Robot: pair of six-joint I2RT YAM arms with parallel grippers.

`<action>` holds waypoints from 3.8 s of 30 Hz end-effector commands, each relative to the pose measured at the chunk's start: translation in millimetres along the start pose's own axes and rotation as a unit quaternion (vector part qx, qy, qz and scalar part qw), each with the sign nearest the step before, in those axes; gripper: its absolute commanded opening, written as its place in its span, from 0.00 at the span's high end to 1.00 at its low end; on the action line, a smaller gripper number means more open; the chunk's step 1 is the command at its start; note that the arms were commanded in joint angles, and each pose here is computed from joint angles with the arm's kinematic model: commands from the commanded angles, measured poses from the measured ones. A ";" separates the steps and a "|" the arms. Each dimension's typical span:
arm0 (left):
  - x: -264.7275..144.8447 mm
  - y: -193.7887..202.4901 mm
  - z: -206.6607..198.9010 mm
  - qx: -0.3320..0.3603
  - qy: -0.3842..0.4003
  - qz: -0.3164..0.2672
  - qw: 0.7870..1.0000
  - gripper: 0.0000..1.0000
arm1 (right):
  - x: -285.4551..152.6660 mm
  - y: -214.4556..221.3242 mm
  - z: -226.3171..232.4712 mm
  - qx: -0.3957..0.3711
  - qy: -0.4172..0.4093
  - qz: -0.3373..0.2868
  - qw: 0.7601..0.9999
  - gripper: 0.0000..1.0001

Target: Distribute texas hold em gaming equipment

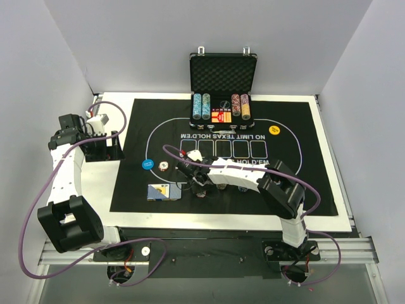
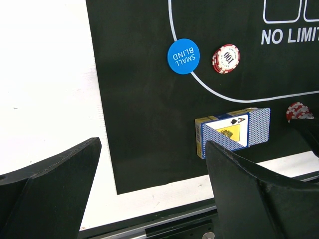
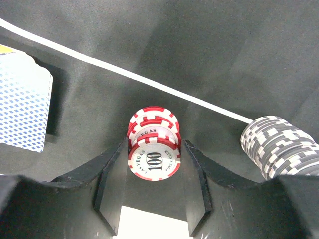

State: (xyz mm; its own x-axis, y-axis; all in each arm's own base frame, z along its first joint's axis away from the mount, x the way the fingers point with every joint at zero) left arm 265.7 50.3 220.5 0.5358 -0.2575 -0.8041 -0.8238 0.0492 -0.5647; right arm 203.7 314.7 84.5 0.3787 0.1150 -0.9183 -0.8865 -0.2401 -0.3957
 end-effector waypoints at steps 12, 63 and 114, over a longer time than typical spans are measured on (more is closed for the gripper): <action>-8.1 -7.4 0.2 0.013 -0.005 -0.029 0.999 0.03 | -42.4 -21.9 -4.3 0.014 -0.013 -0.028 0.999 0.74; 10.5 -10.9 11.5 0.010 0.010 0.000 1.000 0.03 | 38.5 -176.8 -343.7 0.389 0.169 0.010 0.906 0.52; -4.9 -1.8 -2.5 0.013 0.017 -0.020 1.000 0.03 | 18.7 -14.0 -9.4 0.016 0.034 0.048 0.998 0.34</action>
State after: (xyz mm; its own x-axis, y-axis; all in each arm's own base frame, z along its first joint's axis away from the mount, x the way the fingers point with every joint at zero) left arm 266.1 49.1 220.2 0.5353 -0.2896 -0.7935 -0.8171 0.0604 -0.5733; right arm 228.7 313.9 80.5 0.3237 0.0515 -0.9447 -0.9176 -0.2261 -0.3268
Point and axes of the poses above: each gripper's point midway between its finger pads, its own x axis out along the fingers, its own z axis along the line the jaws close on, y = z × x, the point moved 7 cm from there along -x, back along the fingers, and after that the axes turned 7 degrees about x, right-handed, at the moved point
